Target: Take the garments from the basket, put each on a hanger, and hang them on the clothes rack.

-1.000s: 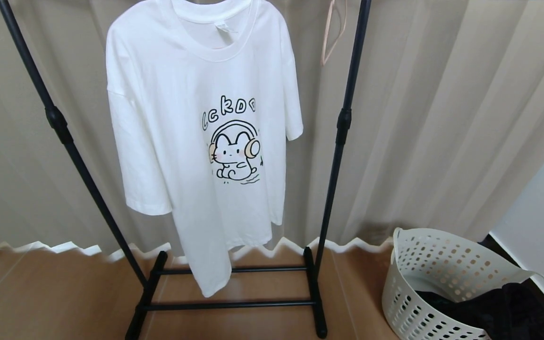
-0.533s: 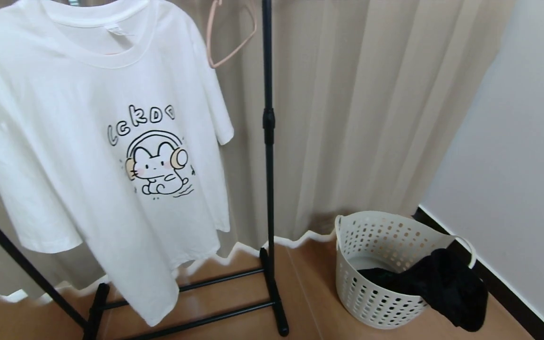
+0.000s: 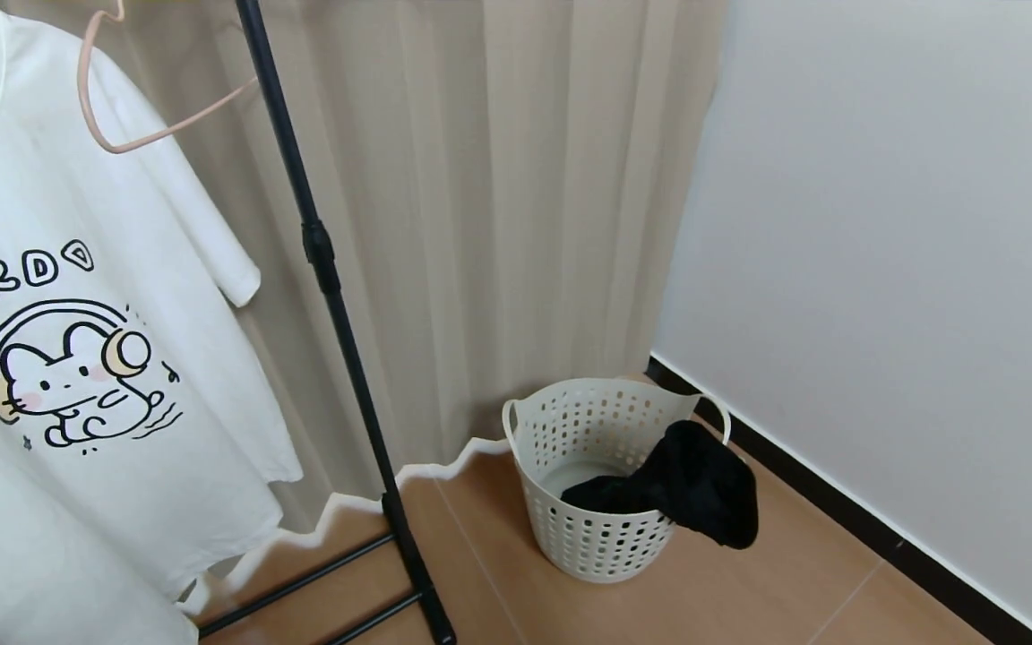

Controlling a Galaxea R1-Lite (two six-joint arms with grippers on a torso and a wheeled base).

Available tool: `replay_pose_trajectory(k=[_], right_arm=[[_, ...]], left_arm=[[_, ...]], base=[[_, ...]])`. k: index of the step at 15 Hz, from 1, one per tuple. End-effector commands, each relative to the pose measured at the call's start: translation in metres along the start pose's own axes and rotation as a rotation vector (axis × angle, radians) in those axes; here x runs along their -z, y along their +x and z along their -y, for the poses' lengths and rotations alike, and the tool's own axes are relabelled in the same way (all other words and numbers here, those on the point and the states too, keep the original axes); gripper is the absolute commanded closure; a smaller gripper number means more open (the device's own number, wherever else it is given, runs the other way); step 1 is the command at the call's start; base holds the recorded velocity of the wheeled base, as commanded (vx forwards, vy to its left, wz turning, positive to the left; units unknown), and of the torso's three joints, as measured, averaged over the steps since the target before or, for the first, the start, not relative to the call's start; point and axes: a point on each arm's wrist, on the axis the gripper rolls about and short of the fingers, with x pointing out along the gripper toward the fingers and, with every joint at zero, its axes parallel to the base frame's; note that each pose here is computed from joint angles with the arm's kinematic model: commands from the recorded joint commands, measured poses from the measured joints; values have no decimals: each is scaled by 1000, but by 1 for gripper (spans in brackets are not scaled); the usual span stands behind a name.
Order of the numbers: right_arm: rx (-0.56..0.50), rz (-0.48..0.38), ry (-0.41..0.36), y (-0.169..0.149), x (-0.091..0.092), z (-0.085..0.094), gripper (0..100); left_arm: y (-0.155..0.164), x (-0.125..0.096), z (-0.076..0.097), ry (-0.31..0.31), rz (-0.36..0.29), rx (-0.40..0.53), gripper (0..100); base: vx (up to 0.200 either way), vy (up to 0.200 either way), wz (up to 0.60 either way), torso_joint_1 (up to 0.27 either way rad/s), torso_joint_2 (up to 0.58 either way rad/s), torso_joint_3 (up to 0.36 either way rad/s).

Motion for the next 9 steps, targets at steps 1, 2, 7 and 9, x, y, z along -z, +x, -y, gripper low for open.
replay_pose_trajectory(k=[1,2,7,9], right_arm=[[-1,-1,0,0,0,0,0],[-1,-1,0,0,0,0,0],[0,-1,0,0,0,0,0],[-1,-1,0,0,0,0,0]], left_arm=[[0,0,0,0,-2,0,0],[0,0,0,0,-2,0,0],[0,0,0,0,-2,0,0],[0,0,0,0,-2,0,0]], base=[[0,-200,0,2,-2,7],[0,-200,0,2,2,2],[0,-200,0,2,4,3],[0,-200,0,5,2,2]])
